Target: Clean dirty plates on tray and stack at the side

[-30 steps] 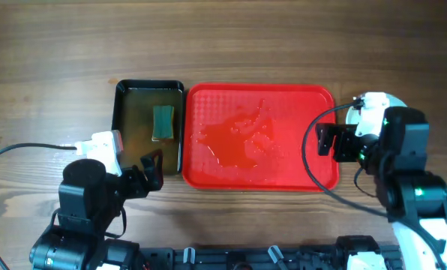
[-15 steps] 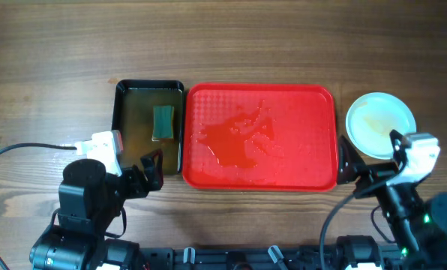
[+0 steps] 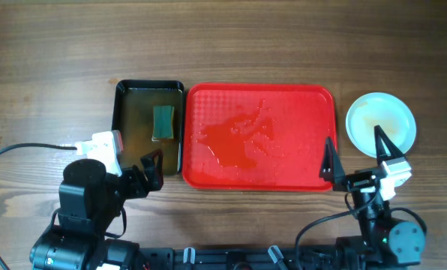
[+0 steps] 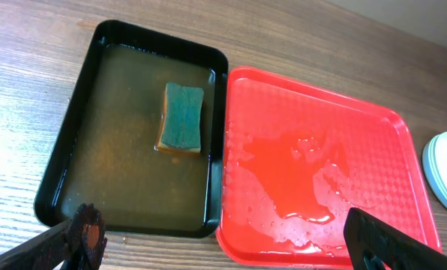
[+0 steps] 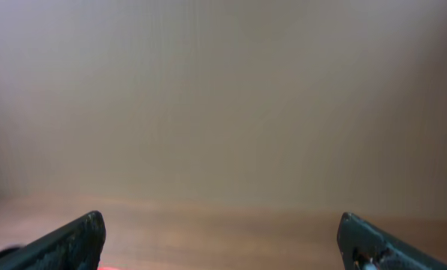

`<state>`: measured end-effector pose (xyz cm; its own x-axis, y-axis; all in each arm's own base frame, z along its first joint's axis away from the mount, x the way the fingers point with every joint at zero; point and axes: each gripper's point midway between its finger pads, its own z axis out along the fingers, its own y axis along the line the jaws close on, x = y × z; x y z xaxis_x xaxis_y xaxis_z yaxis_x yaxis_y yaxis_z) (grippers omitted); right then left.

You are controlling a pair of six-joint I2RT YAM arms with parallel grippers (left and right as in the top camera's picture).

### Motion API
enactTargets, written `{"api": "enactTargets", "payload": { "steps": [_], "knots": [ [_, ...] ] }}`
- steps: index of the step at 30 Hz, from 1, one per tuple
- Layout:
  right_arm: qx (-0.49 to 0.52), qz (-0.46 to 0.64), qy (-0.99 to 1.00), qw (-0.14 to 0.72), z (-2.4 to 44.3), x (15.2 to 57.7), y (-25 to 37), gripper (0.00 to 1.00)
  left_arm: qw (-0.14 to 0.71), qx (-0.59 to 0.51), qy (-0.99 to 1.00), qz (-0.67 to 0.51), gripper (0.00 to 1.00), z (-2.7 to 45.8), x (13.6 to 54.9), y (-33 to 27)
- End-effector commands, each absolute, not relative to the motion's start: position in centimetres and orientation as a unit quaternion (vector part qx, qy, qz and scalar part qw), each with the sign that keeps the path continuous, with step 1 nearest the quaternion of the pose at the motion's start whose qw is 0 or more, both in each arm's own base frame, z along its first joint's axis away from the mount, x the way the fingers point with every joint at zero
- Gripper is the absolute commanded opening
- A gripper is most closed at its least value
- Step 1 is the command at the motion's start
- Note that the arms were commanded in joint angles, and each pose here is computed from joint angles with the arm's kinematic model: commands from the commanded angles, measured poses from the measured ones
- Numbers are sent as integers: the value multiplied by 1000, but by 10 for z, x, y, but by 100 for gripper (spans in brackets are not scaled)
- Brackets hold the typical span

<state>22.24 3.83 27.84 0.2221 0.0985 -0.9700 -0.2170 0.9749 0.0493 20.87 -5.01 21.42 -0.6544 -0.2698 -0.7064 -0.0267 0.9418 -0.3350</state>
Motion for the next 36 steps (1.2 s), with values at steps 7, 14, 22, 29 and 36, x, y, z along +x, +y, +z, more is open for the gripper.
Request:
{"api": "enactTargets", "payload": {
  "steps": [7,14,22,29,36],
  "knots": [
    [-45,51,586,807,251,233,28,99,408,-77,898,-143,100,211,208,-49],
    [-84,33,701,708,176,244,34,100,408,-77,898,-143,100,211,208,-49],
    [-89,25,699,709,176,244,33,99,408,-77,898,-143,100,211,208,-49],
    [-89,25,700,708,176,244,33,99,408,-77,898,-143,100,211,208,-49],
    [-89,25,700,708,176,244,33,99,408,-77,898,-143,100,211,208,-49]
  ]
}}
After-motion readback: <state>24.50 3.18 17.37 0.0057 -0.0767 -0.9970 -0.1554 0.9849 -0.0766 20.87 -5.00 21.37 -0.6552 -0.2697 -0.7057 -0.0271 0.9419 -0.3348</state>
